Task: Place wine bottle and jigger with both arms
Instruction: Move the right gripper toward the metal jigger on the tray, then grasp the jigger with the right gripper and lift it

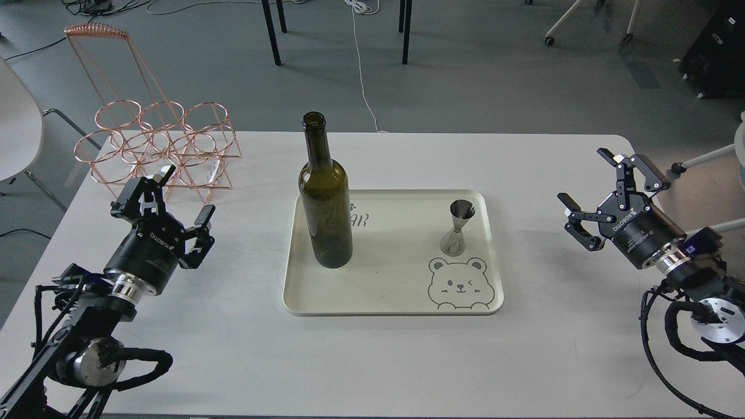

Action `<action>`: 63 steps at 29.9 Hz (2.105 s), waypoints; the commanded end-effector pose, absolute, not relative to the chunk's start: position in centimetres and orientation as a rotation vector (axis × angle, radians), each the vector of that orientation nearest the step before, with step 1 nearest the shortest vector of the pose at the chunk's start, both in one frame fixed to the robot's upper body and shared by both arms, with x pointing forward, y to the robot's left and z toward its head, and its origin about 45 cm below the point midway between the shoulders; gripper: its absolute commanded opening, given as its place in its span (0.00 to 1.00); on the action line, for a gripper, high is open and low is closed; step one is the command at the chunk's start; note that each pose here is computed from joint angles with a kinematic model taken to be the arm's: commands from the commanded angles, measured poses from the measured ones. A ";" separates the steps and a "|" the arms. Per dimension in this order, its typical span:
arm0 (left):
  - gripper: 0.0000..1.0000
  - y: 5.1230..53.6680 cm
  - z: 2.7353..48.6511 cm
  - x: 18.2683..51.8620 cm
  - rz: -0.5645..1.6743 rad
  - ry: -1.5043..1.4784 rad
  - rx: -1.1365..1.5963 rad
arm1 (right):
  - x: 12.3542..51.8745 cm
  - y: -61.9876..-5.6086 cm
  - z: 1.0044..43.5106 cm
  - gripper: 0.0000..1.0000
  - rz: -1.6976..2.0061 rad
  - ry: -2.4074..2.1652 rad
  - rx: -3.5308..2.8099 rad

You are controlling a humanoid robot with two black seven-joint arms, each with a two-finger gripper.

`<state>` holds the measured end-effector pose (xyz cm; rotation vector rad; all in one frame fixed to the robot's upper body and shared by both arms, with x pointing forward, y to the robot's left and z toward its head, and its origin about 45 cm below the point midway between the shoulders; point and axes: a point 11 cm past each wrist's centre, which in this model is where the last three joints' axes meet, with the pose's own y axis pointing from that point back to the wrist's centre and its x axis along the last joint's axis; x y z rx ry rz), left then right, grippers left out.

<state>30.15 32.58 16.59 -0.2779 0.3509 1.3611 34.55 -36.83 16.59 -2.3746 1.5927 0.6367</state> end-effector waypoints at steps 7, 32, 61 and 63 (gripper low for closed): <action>0.98 33.0 17.1 30.4 1.361 0.337 -0.290 | 34.5 -36.8 16.5 0.99 0.630 1.593 -2.387; 0.98 33.2 21.5 31.0 1.346 0.146 -0.462 | 31.0 -32.6 18.1 0.99 -2.139 1.070 -2.940; 0.98 32.6 21.3 30.6 1.352 0.161 -0.484 | 35.2 -22.1 6.7 0.92 -2.406 0.765 -2.933; 0.98 32.6 21.2 30.5 1.354 0.164 -0.481 | 35.2 -21.6 6.6 0.85 -2.397 0.768 -2.932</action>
